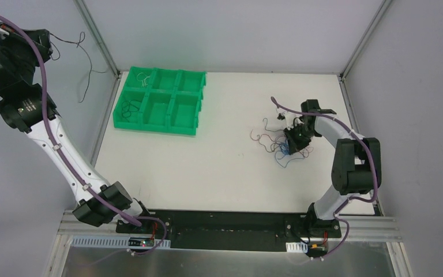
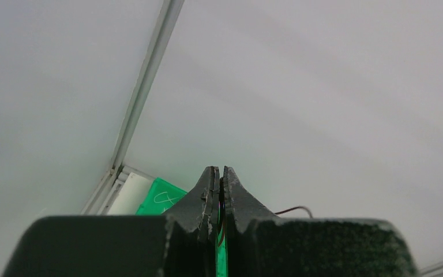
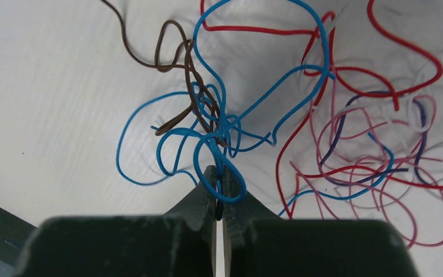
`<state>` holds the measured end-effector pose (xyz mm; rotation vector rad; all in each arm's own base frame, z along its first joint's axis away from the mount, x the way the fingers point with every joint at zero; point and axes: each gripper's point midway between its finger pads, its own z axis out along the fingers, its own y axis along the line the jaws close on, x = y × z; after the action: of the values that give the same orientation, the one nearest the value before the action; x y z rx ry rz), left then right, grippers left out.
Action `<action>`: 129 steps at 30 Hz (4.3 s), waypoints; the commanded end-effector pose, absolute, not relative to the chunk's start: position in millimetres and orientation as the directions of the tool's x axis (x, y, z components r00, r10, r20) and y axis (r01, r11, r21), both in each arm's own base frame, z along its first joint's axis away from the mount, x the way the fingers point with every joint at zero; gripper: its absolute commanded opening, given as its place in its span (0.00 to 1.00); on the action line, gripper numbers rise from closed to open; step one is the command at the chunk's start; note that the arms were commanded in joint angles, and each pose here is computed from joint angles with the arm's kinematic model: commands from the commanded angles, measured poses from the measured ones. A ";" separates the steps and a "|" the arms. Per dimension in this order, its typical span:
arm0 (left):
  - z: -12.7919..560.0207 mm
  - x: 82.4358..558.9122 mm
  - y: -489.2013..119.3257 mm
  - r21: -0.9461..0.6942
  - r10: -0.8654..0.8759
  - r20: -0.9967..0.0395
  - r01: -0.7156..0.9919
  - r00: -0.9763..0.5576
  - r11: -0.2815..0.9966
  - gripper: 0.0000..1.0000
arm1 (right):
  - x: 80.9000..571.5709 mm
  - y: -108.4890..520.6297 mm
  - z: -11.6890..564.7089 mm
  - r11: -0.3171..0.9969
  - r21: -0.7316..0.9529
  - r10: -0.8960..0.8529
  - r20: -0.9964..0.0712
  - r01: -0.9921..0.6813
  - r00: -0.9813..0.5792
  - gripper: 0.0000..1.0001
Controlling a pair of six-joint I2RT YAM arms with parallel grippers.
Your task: Untangle the cables
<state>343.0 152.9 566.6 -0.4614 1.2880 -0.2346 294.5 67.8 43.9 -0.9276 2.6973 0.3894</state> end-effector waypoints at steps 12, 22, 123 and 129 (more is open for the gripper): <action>642.1 320.3 95.4 -0.337 -0.413 -0.834 0.255 0.366 0.906 0.00 | 297.2 72.8 77.2 0.773 0.244 -0.489 -0.359 -0.585 -0.795 0.00; 648.4 325.4 53.6 -0.273 -0.418 -0.840 0.396 0.345 0.877 0.00 | 311.3 90.6 85.9 0.784 0.292 -0.428 -0.385 -0.548 -0.818 0.00; 650.6 489.8 73.9 -0.159 -0.326 -0.799 0.346 0.506 0.925 0.00 | 324.6 112.3 79.1 0.803 0.312 -0.398 -0.355 -0.508 -0.846 0.00; 638.0 517.9 40.2 -0.095 -0.292 -0.804 0.373 0.518 0.923 0.00 | 325.3 111.8 76.6 0.807 0.308 -0.396 -0.351 -0.504 -0.848 0.00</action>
<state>517.0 65.8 621.1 0.0000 1.0332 -0.4332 317.9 108.9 68.7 -0.7013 2.7399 0.5805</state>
